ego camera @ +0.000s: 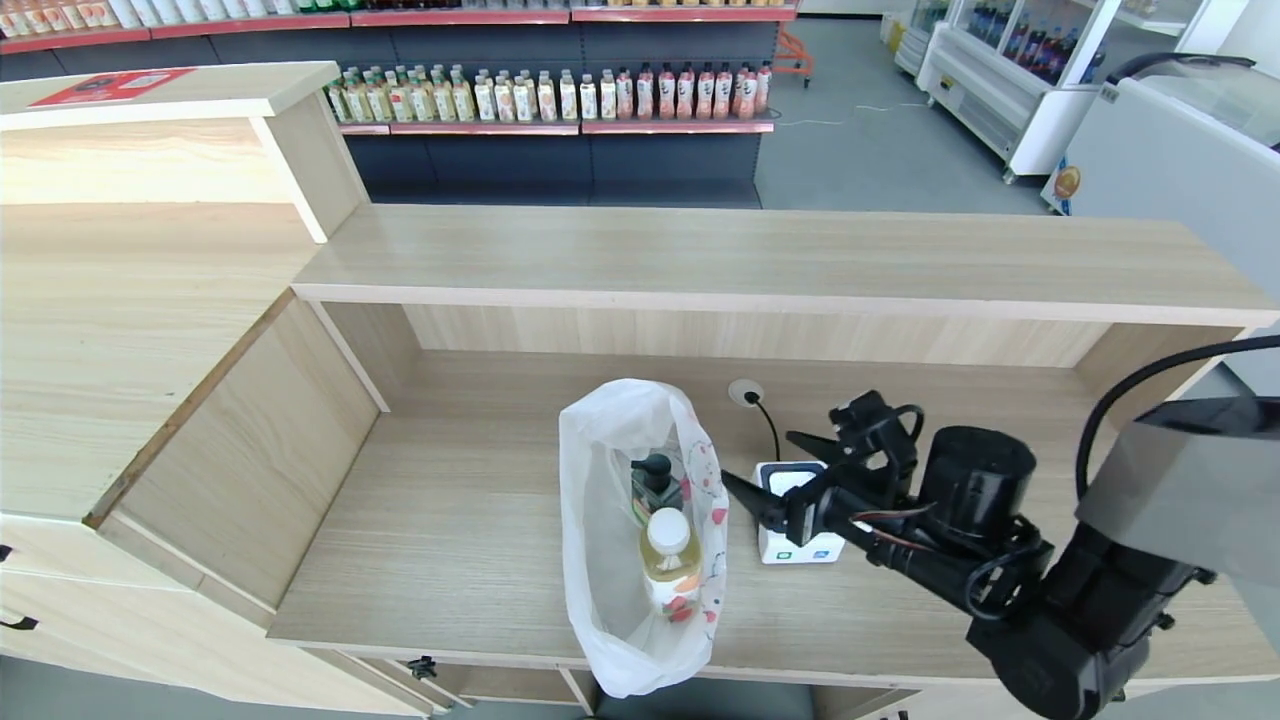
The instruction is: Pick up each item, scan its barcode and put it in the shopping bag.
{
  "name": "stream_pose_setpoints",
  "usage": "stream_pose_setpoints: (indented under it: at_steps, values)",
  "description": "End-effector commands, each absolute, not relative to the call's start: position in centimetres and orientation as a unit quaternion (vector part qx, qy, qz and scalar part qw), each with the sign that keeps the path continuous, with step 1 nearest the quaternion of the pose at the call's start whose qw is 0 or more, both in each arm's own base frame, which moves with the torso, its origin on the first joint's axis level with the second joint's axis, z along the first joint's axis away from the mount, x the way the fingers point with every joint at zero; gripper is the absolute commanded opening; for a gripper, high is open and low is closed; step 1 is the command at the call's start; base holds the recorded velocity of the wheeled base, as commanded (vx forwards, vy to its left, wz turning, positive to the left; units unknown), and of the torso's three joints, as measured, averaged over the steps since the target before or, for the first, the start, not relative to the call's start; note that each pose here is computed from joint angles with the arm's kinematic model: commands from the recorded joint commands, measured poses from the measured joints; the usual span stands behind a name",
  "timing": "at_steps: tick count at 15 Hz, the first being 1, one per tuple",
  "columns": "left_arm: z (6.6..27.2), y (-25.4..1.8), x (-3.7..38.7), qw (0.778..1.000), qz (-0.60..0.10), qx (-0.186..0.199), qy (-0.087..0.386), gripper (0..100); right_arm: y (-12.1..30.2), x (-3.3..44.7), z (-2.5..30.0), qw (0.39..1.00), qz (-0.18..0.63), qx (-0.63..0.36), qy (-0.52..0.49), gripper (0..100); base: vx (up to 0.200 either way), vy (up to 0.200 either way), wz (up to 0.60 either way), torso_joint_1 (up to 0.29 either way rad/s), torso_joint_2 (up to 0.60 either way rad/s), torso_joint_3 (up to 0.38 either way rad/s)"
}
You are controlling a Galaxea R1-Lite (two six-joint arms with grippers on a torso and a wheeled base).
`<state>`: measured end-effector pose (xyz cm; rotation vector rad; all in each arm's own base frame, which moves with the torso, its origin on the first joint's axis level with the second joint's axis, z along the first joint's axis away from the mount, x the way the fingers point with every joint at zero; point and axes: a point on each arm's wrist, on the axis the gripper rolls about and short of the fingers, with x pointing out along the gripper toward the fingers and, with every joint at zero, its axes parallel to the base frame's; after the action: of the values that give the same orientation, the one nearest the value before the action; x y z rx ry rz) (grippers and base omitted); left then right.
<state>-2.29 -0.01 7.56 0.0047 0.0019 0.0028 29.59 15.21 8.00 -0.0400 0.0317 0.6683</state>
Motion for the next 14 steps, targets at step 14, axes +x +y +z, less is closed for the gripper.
stream_pose_setpoints:
  at_steps: [14]
  values:
    - [7.6, 0.0, -2.3, 1.0, 0.002, 0.002, 0.001, 100, -1.3, 11.2, 13.4, 0.998, 0.0, -0.006, 0.059, 100, 0.0, 0.0, 0.0, 0.0, 0.0, 0.0]
